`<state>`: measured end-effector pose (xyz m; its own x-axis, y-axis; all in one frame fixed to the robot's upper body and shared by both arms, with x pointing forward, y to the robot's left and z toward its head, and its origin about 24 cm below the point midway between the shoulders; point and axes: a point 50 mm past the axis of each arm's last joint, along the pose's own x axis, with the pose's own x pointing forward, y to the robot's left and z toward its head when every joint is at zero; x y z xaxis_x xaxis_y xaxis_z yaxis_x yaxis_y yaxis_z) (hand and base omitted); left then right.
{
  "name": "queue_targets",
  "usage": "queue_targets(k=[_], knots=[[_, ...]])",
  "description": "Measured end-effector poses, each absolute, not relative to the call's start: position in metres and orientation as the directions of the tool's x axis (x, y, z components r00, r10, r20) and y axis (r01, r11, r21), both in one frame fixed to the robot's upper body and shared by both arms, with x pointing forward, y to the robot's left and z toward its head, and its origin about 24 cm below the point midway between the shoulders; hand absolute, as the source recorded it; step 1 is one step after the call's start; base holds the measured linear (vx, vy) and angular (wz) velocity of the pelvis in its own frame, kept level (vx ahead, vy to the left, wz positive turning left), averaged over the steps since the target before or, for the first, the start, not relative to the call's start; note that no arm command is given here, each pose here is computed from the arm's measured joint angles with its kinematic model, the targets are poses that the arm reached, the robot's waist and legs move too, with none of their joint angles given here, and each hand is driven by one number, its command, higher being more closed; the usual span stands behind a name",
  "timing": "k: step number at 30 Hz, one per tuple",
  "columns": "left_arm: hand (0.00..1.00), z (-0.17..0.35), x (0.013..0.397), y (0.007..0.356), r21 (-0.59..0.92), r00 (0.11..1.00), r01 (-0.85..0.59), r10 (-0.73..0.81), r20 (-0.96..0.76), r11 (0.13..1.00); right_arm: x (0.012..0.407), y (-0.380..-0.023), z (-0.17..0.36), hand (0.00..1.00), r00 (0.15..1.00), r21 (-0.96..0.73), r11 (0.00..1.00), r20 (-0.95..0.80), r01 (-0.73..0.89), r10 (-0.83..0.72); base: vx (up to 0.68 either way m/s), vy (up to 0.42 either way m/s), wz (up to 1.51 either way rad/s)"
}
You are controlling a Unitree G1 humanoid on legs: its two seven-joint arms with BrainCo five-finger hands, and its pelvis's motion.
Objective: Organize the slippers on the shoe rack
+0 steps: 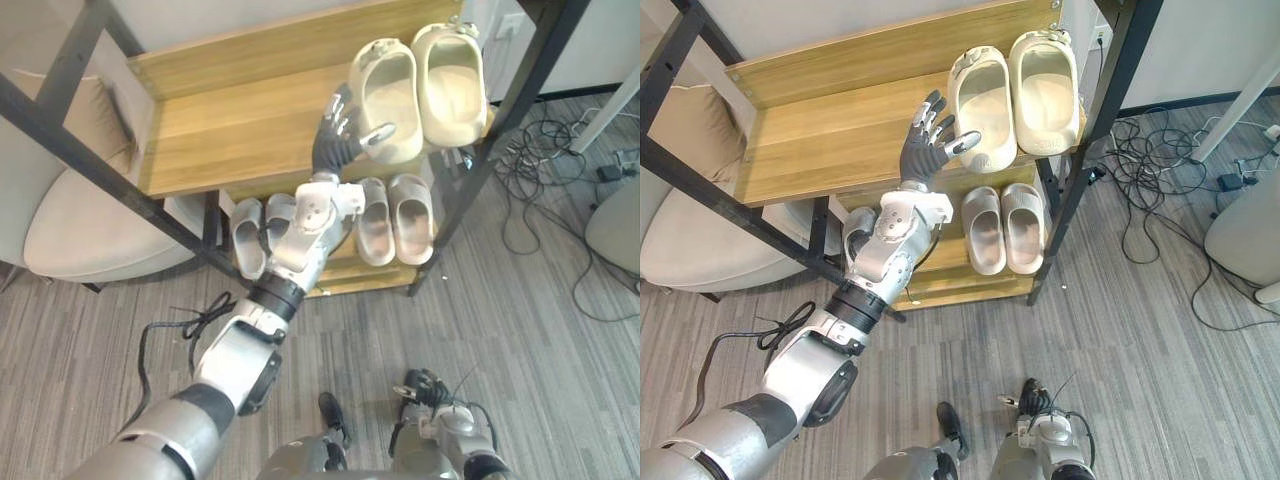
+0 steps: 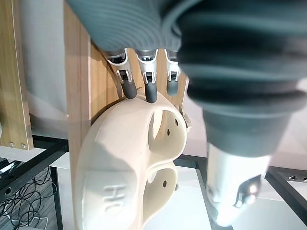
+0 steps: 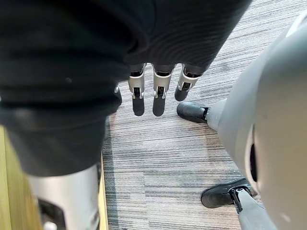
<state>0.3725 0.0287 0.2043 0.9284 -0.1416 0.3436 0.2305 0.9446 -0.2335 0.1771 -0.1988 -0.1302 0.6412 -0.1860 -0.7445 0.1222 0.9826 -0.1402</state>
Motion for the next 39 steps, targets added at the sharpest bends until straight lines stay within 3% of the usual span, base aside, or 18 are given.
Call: queue_targets(k=[22, 29, 39], knots=[[0.00, 0.236, 0.383, 0.064, -0.212, 0.901, 0.170, -0.064, 0.430, 0.962, 0.170, -0.207, -0.132, 0.00, 0.625, -0.141, 0.973, -0.748, 0.183, -0.225, -0.01, 0.021, -0.01], [0.00, 0.263, 0.373, 0.088, -0.201, 0.833, 0.174, -0.035, 0.552, 0.964, 0.173, -0.195, -0.132, 0.00, 0.633, -0.132, 0.986, -0.756, 0.103, -0.167, -0.01, 0.031, 0.22], [0.00, 0.240, 0.333, 0.099, -0.227, 0.783, 0.239, -0.050, 0.620, 0.944, 0.163, -0.185, -0.139, 0.00, 0.604, -0.119, 0.990, -0.785, 0.075, -0.140, -0.01, 0.028, 0.17]])
